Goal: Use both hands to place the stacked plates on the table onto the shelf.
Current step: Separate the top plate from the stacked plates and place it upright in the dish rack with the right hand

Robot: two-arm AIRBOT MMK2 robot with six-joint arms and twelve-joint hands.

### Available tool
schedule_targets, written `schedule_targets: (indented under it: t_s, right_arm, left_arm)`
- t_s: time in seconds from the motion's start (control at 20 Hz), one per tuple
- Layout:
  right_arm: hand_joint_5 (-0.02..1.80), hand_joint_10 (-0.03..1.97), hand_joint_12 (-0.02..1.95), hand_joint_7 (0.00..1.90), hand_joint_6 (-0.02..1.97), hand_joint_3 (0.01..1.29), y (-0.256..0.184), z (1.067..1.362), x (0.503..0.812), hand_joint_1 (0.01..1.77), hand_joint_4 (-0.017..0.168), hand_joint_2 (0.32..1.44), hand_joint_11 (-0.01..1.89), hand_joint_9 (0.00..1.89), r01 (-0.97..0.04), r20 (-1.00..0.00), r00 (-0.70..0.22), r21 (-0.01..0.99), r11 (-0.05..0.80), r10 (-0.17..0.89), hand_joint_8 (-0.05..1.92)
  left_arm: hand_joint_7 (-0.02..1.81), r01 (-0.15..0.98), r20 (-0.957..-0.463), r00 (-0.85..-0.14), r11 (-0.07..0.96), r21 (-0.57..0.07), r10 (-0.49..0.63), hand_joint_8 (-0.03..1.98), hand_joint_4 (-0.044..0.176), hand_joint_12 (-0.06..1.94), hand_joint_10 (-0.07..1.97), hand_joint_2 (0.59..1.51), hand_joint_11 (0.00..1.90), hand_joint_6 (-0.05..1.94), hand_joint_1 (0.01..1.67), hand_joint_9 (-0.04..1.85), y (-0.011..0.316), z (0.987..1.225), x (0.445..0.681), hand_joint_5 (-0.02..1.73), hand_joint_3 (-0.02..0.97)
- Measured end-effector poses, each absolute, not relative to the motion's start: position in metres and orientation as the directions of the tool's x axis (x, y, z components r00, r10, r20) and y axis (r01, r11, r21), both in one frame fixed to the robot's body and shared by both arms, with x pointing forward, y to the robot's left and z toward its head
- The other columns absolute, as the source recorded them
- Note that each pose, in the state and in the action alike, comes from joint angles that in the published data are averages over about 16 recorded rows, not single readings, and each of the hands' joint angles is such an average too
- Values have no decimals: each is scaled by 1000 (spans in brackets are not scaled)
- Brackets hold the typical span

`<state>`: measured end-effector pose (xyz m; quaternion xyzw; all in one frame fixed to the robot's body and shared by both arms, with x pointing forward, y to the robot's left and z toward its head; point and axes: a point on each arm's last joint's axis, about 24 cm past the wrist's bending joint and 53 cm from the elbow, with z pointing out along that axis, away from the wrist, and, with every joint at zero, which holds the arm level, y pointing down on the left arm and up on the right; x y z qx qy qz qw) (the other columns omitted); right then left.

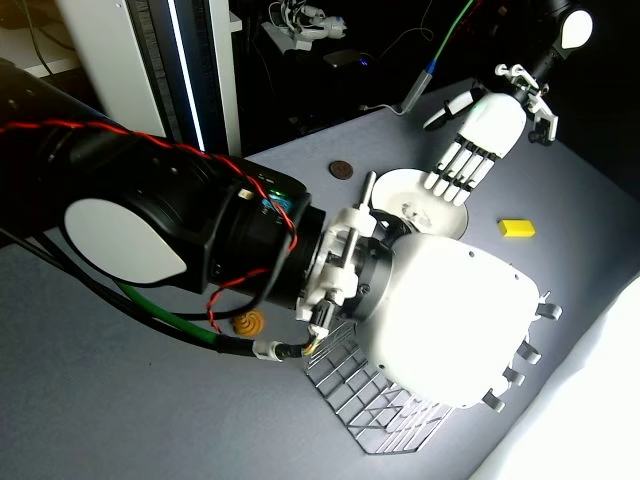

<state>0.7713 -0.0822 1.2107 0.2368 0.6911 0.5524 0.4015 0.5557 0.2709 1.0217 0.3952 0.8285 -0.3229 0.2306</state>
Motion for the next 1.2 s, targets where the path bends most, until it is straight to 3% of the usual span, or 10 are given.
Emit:
schedule_targets:
  t_s: [0.85,1.05,1.2]
  right_arm:
    - [907,1183,1571,986,693,9,-91,1181,783,1240,-12,1021,714,923,-77,-292,-551,951,301,782,1123]
    - [896,1033,1509,986,702,9,-90,1179,783,1229,-12,1028,700,918,-76,-292,-552,950,302,781,926]
    - [888,856,1443,995,603,8,-90,1180,783,1207,-10,1037,681,927,-79,-292,-552,951,299,781,728]
  left_arm:
    - [17,803,-634,-583,480,-354,508,-1,0,3,6,1124,16,19,17,18,271,1020,556,19,12]
    - [16,803,-635,-582,480,-353,508,-1,0,-2,6,1124,17,19,17,18,272,1020,556,19,12]
    - [16,803,-635,-582,481,-352,508,-2,0,-5,6,1124,17,18,17,18,273,1020,557,19,13]
